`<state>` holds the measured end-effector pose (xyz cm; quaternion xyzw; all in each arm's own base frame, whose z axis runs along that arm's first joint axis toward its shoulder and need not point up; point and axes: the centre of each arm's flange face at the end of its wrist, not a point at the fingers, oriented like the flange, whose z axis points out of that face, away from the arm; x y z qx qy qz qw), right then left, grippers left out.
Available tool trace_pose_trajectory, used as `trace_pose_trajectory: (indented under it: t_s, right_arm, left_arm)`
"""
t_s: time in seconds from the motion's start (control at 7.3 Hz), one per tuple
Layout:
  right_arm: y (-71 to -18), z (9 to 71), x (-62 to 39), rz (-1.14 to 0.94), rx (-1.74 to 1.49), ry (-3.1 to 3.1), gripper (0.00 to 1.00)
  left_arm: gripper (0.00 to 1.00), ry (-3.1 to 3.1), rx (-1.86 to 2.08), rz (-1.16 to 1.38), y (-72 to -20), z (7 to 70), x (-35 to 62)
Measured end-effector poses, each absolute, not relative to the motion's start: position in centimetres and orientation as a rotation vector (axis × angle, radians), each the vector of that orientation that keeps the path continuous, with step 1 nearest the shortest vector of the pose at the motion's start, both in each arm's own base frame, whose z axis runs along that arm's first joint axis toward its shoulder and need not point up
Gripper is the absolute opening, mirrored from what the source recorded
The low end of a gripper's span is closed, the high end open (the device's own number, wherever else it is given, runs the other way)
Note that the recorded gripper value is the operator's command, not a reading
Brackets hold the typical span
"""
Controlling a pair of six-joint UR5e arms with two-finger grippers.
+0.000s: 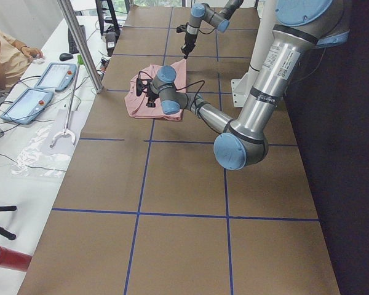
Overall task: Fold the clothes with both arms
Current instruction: 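Drag the grasped corner outward with the right gripper while the left gripper withdraws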
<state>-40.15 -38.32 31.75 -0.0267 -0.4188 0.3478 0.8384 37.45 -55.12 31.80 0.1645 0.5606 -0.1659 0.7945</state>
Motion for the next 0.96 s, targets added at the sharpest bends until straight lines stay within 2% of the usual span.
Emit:
trace_pose_trajectory:
  t_s: [0.41,0.96]
  right_arm:
    - [-33.5,31.5,-38.1,0.687,-0.107,-0.829,0.0]
    - [-30.9,32.0,-37.1,0.647,-0.209,-0.764,0.0]
  left_arm:
    - [0.56,1.21,0.33,-0.34,-54.8,31.9,37.7]
    - [0.56,1.221,0.331,-0.333,-54.8,31.2,37.8]
